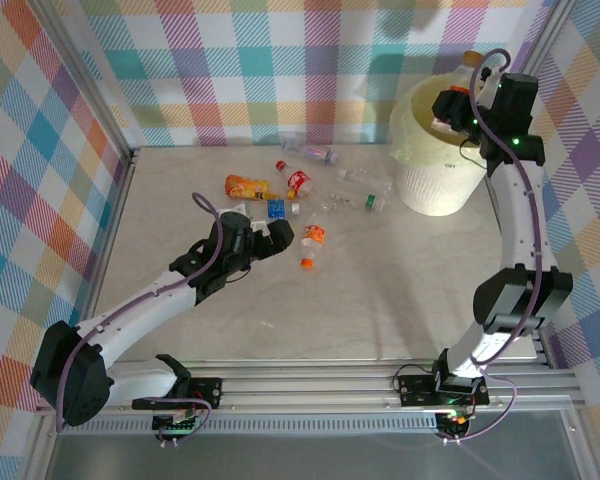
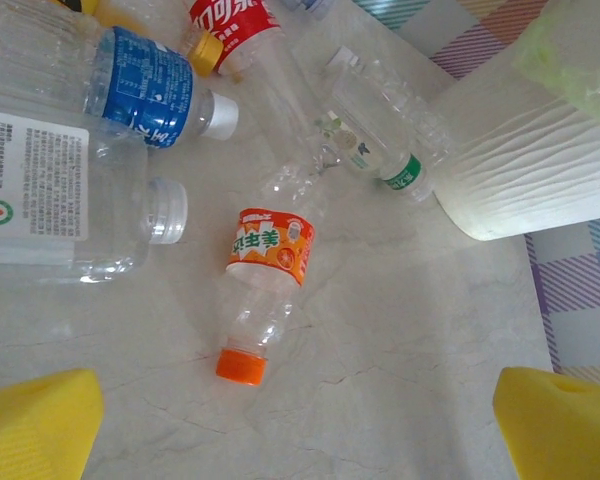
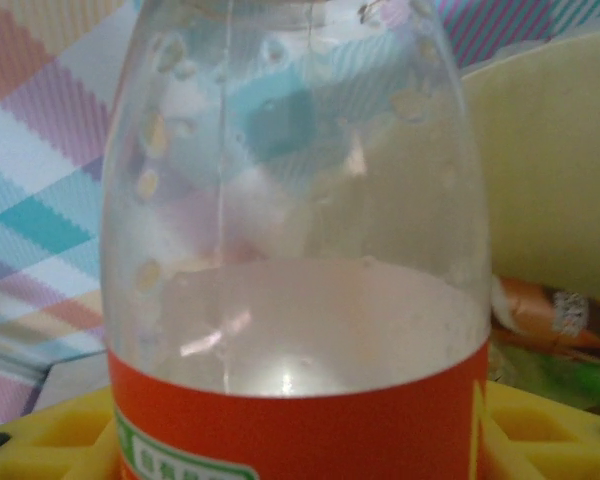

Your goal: Put the plastic bottles in the bin

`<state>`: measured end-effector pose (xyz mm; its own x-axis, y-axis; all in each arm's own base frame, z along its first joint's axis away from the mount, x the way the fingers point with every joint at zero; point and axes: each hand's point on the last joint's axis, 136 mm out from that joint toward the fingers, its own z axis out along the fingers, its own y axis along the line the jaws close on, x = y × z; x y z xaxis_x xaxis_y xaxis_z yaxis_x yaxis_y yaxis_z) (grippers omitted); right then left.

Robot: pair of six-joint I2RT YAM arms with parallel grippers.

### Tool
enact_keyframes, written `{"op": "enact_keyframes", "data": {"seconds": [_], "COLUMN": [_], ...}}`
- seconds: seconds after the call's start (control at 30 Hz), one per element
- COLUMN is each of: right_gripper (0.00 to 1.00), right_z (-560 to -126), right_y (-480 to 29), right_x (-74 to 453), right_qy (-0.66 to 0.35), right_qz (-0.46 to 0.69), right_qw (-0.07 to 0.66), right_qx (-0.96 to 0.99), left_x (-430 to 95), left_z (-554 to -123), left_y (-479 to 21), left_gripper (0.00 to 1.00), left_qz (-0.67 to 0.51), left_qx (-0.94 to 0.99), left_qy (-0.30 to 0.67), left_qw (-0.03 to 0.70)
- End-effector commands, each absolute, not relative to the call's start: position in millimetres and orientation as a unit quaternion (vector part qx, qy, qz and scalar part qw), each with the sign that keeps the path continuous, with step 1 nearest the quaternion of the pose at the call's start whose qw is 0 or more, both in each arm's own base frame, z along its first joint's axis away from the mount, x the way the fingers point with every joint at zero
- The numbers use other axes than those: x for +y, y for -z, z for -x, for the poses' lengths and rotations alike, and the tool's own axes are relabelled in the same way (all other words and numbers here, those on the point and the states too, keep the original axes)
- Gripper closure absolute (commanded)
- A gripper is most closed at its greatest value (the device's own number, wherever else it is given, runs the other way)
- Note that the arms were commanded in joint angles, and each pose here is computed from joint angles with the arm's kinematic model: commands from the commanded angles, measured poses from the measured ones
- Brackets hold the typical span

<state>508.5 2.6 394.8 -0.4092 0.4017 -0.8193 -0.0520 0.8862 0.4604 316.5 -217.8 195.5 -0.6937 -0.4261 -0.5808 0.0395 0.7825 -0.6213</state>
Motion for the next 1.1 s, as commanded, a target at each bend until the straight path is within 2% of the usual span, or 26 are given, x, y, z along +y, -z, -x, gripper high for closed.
{"op": "enact_keyframes", "data": {"seconds": [0.0,0.23,0.5,0.7,0.77,0.93,1.07], "right_gripper": [0.61,0.58,0.57,0.46,0.42,0.24,0.19], "right_z": [-525,-542,-533,-524,-523,-519,-514], "right_y": [-388,-368,-360,-358,-360,-371,-378], "right_x": [-36,-79,-111,-124,-123,-119,-115], "right_qy": [-0.152,-0.072,0.037,0.089,0.091,0.081,0.072], "right_qz": [-0.14,-0.183,-0.191,-0.185,-0.183,-0.177,-0.177], "right_qw": [0.536,0.512,0.5,0.49,0.491,0.504,0.509], "right_qx": [0.819,0.836,0.844,0.847,0.847,0.842,0.839], "left_x": [-212,-209,-201,-200,-199,-201,-203], "left_z": [-312,-311,-311,-314,-314,-315,-317], "left_y": [-195,-191,-186,-185,-183,-175,-173], "left_gripper": [0.0,0.0,0.0,0.0,0.0,0.0,0.0], "left_qz": [0.115,0.12,0.134,0.143,0.146,0.153,0.16], "left_qx": [0.868,0.871,0.874,0.874,0.875,0.879,0.878], "left_qy": [0.299,0.29,0.275,0.267,0.265,0.264,0.267], "left_qw": [0.379,0.378,0.379,0.379,0.377,0.366,0.363]}}
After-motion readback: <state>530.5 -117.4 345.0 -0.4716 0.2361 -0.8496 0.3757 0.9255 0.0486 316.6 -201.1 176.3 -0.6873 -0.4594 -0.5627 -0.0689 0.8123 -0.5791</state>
